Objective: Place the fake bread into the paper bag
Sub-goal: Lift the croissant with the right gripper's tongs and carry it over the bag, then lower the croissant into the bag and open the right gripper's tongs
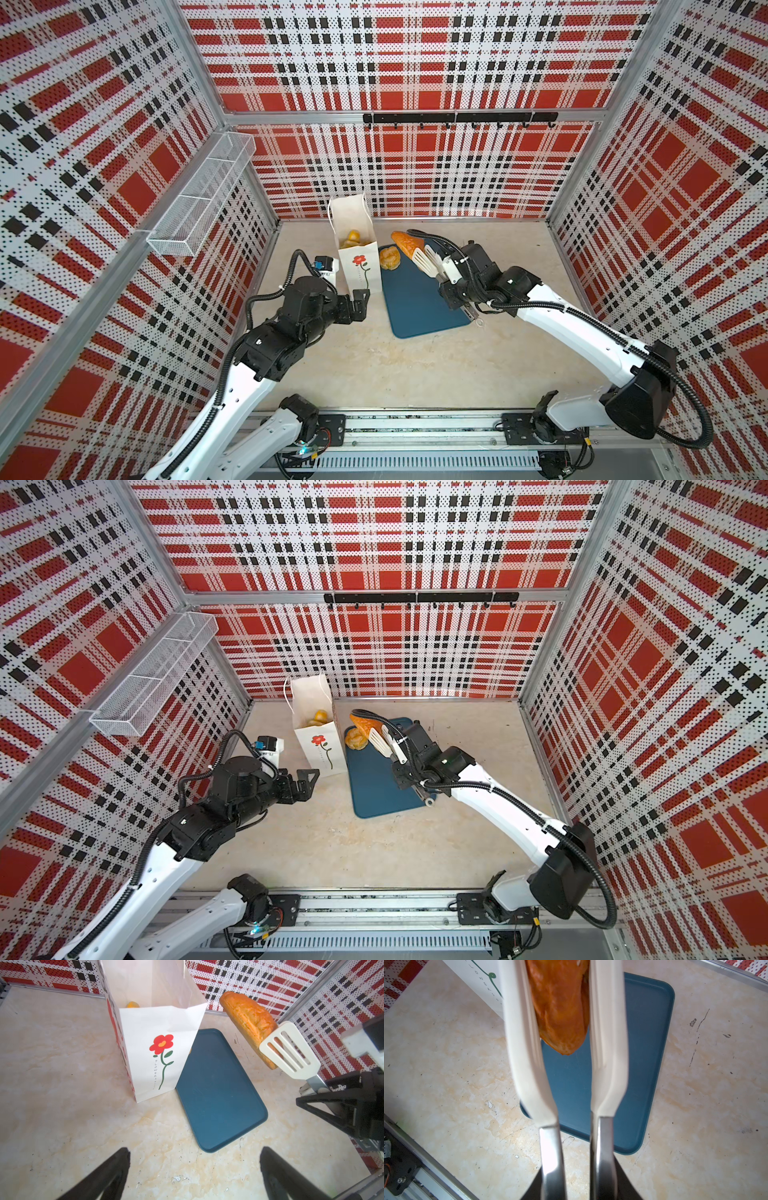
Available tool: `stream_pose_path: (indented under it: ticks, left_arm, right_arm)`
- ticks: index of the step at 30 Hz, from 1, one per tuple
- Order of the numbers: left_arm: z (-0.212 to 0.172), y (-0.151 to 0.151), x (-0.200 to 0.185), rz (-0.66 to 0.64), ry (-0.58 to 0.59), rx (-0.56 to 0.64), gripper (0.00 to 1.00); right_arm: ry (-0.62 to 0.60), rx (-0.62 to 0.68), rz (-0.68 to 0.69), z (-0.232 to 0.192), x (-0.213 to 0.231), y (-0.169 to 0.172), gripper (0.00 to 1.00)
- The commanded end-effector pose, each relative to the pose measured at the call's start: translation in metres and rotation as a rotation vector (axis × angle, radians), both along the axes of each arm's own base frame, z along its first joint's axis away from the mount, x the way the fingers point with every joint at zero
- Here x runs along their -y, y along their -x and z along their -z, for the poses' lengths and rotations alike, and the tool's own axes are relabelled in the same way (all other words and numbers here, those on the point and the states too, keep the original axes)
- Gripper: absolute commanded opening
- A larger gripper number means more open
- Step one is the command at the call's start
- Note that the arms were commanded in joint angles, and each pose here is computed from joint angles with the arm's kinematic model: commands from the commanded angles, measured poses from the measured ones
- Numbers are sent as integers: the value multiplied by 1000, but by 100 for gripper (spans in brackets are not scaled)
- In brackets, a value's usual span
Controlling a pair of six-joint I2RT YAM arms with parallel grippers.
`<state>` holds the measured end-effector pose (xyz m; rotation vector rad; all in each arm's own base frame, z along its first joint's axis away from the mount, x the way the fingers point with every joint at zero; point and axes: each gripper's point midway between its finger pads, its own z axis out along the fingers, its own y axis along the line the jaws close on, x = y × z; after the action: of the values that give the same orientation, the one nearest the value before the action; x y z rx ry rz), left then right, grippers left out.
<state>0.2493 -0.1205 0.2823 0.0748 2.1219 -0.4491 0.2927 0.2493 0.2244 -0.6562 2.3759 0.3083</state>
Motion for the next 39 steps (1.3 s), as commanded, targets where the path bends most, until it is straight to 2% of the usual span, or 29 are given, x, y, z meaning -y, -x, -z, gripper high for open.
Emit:
stream_pose_path:
  ticks: [1, 12, 24, 39]
  left_arm:
    - [-19, 2, -6, -3, 15, 44, 99]
    - [-22, -3, -26, -76, 47, 52, 99]
    - [-15, -4, -43, -129, 75, 39, 100]
    - [-4, 1, -48, -134, 72, 16, 99]
  right_arm:
    - [-133, 121, -24, -57, -16, -2, 34]
    - [-191, 175, -113, -93, -48, 9, 35]
    - [-262, 194, -224, -113, -103, 9, 36]
    - [-356, 139, -286, -114, -146, 5, 35]
